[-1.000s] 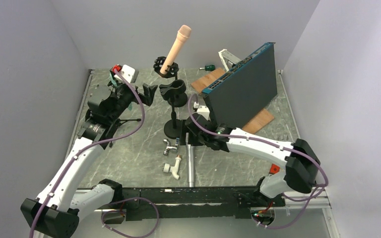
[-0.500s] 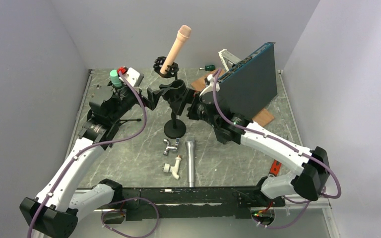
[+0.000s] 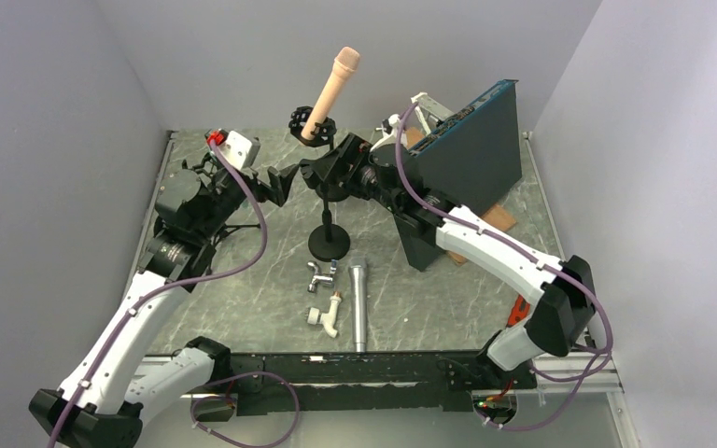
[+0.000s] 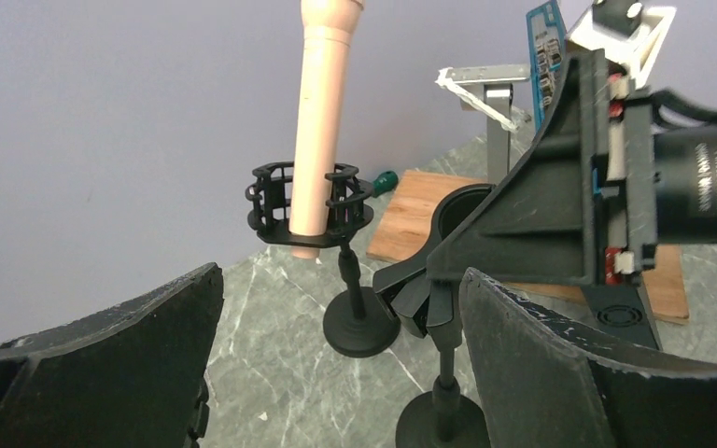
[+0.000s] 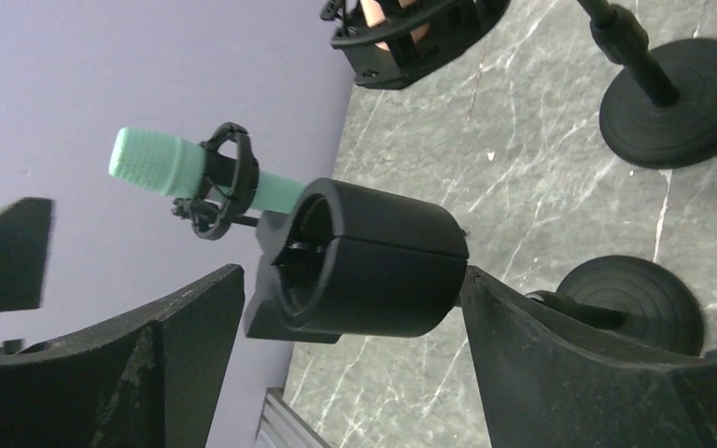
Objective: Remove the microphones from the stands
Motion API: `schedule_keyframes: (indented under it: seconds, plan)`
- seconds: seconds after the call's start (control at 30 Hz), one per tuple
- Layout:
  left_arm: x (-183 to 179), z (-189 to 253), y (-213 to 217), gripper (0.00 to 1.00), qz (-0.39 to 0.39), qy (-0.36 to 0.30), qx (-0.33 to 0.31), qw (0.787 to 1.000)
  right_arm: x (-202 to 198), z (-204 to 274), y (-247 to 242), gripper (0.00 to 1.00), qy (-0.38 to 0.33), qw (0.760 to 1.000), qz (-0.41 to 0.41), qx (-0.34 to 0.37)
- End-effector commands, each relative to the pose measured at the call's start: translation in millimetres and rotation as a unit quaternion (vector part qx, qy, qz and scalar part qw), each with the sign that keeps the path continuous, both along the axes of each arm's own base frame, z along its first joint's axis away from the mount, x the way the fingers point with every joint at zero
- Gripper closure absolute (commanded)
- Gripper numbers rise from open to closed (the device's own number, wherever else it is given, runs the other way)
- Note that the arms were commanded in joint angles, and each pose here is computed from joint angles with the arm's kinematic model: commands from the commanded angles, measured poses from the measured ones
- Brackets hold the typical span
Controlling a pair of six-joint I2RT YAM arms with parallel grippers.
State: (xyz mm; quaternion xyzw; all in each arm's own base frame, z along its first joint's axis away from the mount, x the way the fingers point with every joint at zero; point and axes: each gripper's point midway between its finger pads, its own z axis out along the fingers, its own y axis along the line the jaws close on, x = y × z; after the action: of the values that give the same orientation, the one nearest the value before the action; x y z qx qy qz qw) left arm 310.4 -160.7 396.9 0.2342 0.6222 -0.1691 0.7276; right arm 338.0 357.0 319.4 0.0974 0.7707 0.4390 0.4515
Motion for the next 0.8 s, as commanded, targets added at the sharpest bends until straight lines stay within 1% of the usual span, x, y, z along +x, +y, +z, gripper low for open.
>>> schedule_keyframes:
  seconds: [0.0,0.17,0.37,0.77]
  plan:
    - [-4.0,17.9,6.3,0.01,0.014,-0.034,-0.008,0.999,8.4,20.7,9.5,0.16,-0.011,0.999,-0.005,0.041]
    - [-8.0,22.5,8.1,0.02,0.014,-0.042,-0.015,0.999,14.0,9.9,5.0,0.23,-0.004,0.998,-0.028,0.048]
    - [-7.9,22.7,11.1,0.02,0.022,-0.043,-0.018,0.999,14.8,-17.6,4.2,0.31,0.022,0.999,-0.034,0.028]
    - [-8.0,23.1,11.4,0.02,0.023,-0.041,-0.021,0.999,3.1,-95.1,-3.3,0.41,0.092,0.995,-0.042,-0.016]
